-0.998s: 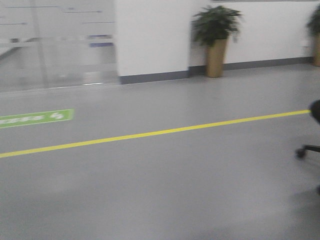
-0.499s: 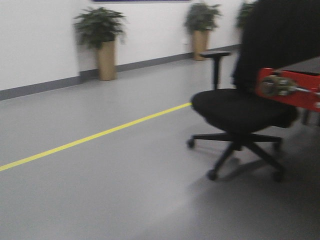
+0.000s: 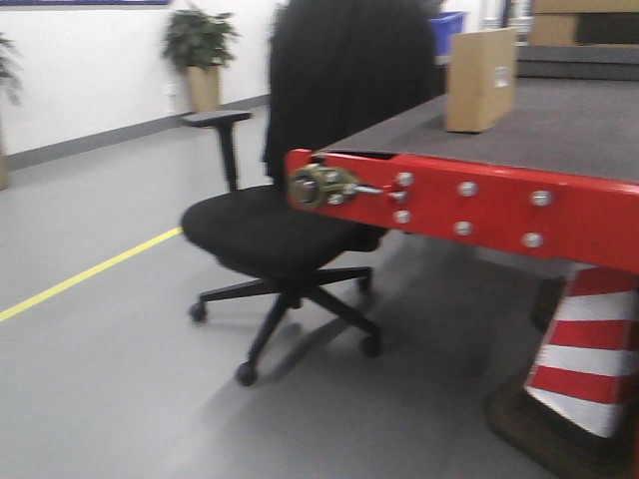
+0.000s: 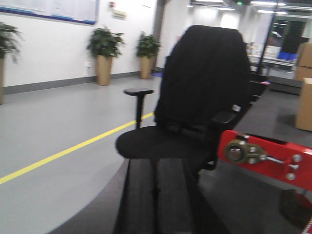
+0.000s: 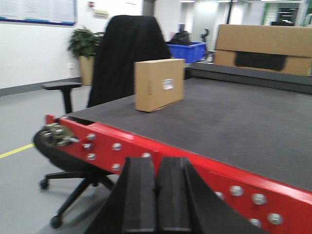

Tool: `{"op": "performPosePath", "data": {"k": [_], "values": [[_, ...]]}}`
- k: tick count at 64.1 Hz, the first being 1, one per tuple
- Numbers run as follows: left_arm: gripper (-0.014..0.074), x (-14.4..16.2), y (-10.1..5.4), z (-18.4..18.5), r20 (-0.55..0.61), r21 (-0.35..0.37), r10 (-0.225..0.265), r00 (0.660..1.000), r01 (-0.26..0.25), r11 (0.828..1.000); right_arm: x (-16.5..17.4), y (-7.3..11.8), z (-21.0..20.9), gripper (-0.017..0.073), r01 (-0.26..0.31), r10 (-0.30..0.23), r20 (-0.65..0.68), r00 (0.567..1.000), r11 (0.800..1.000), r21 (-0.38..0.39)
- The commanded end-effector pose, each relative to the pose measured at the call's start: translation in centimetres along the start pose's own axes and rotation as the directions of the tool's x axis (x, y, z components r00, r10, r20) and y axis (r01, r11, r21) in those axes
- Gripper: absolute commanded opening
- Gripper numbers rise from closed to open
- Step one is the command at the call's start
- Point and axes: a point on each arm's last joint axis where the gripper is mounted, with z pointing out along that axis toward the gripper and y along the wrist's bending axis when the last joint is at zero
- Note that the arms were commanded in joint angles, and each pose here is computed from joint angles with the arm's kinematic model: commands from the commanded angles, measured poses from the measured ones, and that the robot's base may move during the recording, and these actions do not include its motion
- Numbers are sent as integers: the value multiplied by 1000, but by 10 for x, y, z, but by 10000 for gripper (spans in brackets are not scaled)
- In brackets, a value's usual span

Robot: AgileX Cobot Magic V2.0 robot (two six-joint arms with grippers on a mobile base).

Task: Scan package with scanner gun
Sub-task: 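Turn the base and drive up to the red-framed table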

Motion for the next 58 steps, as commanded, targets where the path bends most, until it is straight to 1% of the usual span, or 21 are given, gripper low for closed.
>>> {"op": "performPosePath", "data": {"k": [1,58], "values": [[-111,-3,0,0,25,3,-4,1000,4,1000,-2,0,0,-162,4,-4,23,1000,1000,0],[-111,-3,0,0,25,3,-4,1000,4,1000,-2,0,0,-162,4,-4,23,1000,1000,0]]}}
